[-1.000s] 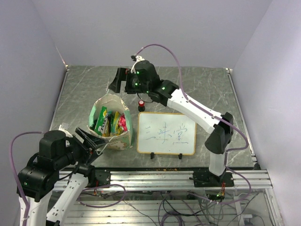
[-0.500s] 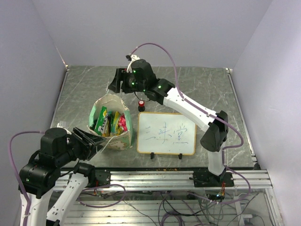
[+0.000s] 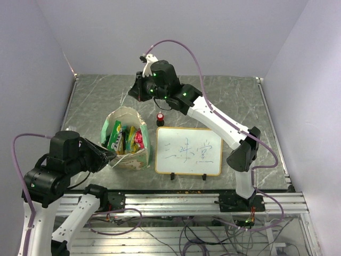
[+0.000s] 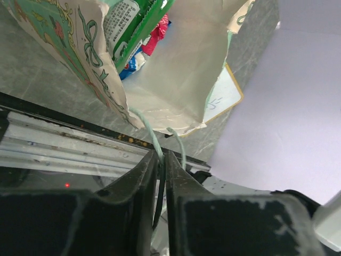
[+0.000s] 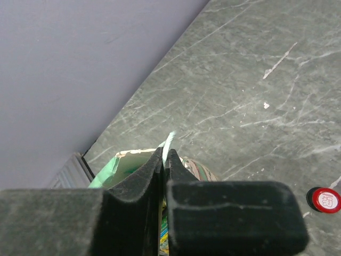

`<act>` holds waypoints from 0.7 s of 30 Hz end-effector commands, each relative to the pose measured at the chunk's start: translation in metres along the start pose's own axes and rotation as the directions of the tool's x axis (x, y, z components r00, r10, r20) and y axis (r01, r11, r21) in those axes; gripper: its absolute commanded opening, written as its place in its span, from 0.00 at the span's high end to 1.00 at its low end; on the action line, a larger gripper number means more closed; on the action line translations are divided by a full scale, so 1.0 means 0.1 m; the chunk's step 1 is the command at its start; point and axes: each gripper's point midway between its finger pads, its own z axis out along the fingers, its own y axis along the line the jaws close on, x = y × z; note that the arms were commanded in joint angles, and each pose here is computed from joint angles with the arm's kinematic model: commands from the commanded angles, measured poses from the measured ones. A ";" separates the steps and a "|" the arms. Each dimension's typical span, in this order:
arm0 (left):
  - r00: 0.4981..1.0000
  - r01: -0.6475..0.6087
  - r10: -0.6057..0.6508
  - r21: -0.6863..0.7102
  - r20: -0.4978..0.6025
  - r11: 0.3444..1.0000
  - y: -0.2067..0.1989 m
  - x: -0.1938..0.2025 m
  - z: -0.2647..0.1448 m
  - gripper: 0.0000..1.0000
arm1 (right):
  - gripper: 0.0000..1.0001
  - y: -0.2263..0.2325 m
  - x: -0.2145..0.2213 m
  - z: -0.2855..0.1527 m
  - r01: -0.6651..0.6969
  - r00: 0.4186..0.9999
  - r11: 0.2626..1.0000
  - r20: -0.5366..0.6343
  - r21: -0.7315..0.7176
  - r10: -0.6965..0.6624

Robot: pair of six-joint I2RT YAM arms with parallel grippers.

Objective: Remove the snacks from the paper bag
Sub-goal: Adjust the paper bag at the center of the board.

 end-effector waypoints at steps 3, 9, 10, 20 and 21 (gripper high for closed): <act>0.997 -0.048 0.051 -0.056 0.058 0.997 0.07 -0.12 -0.04 0.89 | 1.00 0.04 -0.04 -0.07 0.051 0.999 0.998 -0.003 -0.027 -0.051; 0.986 -0.057 0.064 -0.054 0.155 0.997 -0.10 -0.34 -0.10 0.93 | 1.00 0.14 -0.07 -0.16 0.055 0.998 0.996 -0.005 -0.071 -0.055; 0.984 -0.053 0.063 -0.062 0.168 0.997 -0.15 -0.39 -0.12 0.93 | 1.00 0.14 -0.08 -0.18 0.054 0.999 0.996 -0.003 -0.069 -0.054; 0.913 -0.193 0.256 -0.218 0.317 0.957 -0.76 -1.08 -0.13 0.93 | 1.00 0.30 -0.07 -0.49 -0.002 1.000 0.994 -0.024 -0.110 0.000; 0.904 -0.209 0.279 -0.234 0.325 0.949 -0.81 -1.14 -0.11 0.93 | 1.00 0.30 -0.07 -0.53 -0.003 1.000 0.994 -0.026 -0.107 0.001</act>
